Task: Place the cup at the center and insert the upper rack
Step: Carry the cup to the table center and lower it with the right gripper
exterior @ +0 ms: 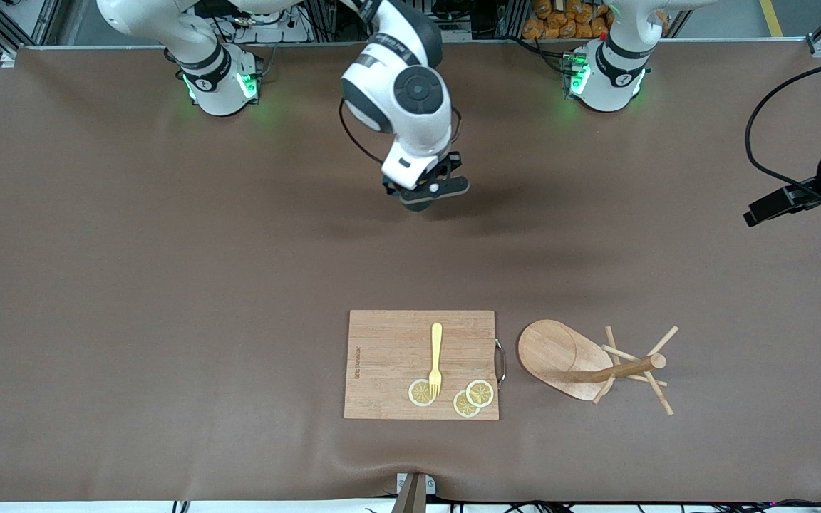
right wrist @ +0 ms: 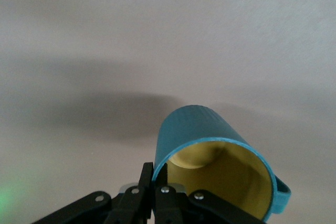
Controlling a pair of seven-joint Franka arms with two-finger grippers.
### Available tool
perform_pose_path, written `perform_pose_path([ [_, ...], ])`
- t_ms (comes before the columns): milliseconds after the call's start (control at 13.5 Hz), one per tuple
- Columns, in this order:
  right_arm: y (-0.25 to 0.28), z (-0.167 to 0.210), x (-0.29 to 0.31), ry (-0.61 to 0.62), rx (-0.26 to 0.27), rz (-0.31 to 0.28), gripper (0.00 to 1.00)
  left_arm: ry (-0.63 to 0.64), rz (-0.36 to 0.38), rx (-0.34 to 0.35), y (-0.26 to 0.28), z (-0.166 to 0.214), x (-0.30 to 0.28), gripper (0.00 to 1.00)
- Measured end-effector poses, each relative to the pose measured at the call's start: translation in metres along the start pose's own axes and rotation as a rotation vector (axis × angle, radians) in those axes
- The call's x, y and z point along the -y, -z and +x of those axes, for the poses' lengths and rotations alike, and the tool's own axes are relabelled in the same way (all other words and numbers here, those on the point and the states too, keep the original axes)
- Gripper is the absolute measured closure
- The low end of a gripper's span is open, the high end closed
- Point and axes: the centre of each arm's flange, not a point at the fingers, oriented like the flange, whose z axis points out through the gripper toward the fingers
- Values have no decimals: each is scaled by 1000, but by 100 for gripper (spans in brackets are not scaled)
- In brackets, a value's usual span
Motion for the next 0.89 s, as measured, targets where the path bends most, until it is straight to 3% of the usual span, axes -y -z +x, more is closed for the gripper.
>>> perform_pose_path([
  [297,-47,-27,31,17,15,-17,96,-5,0,0,0,-3,-9,0],
  [519,-65,-26,31,-4,18,-32,96,-6,0,0,0,-3,-10,0],
  [890,-70,-20,26,9,-22,-80,96,-5,0,0,0,-3,-10,0],
])
